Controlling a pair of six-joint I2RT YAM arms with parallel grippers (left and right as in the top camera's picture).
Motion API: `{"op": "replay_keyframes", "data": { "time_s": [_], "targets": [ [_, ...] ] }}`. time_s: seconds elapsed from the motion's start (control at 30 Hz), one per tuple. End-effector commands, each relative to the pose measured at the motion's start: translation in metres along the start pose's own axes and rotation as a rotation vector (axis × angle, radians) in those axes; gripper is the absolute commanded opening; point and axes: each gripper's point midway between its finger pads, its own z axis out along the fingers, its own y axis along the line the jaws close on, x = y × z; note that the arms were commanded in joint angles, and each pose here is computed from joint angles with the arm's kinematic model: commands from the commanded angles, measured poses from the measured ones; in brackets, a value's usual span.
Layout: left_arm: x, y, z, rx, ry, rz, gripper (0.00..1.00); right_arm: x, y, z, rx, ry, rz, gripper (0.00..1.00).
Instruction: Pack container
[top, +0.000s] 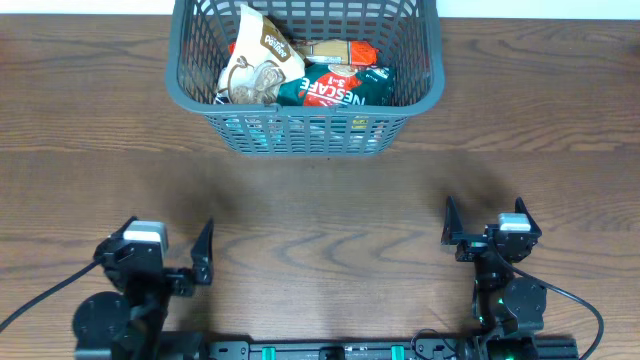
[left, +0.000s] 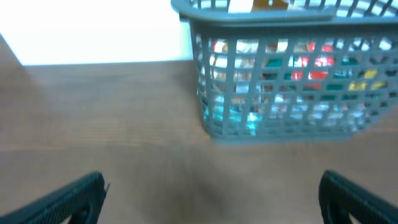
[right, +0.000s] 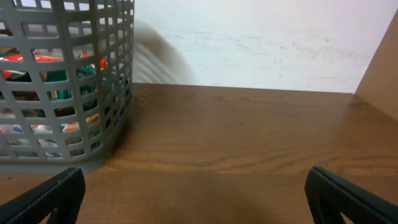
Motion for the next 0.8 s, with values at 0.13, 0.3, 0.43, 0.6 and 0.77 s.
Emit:
{"op": "replay_keyframes", "data": {
  "time_s": [0.13, 0.3, 0.43, 0.6, 0.77],
  "targets": [
    [0.011, 0.004, 0.035, -0.012, -0.198, 0.017, 0.99, 0.0, 0.002, -0.001, -0.006, -0.003, 0.017, 0.99],
    [0.025, 0.008, 0.052, -0.032, -0.248, 0.017, 0.99, 0.0, 0.002, -0.001, -0.006, -0.003, 0.017, 0.99],
    [0.042, 0.016, 0.06, -0.078, -0.234, 0.011, 0.99, 0.0, 0.002, -0.001, -0.006, -0.003, 0.017, 0.99],
    [0.058, 0.023, 0.065, -0.117, -0.209, 0.006, 0.99, 0.0, 0.002, -0.001, -0.006, -0.003, 0.017, 0.99],
    [0.087, 0.024, 0.074, -0.118, -0.141, -0.022, 0.99, 0.0, 0.002, -0.001, -0.006, -0.003, 0.017, 0.99]
  ]
}}
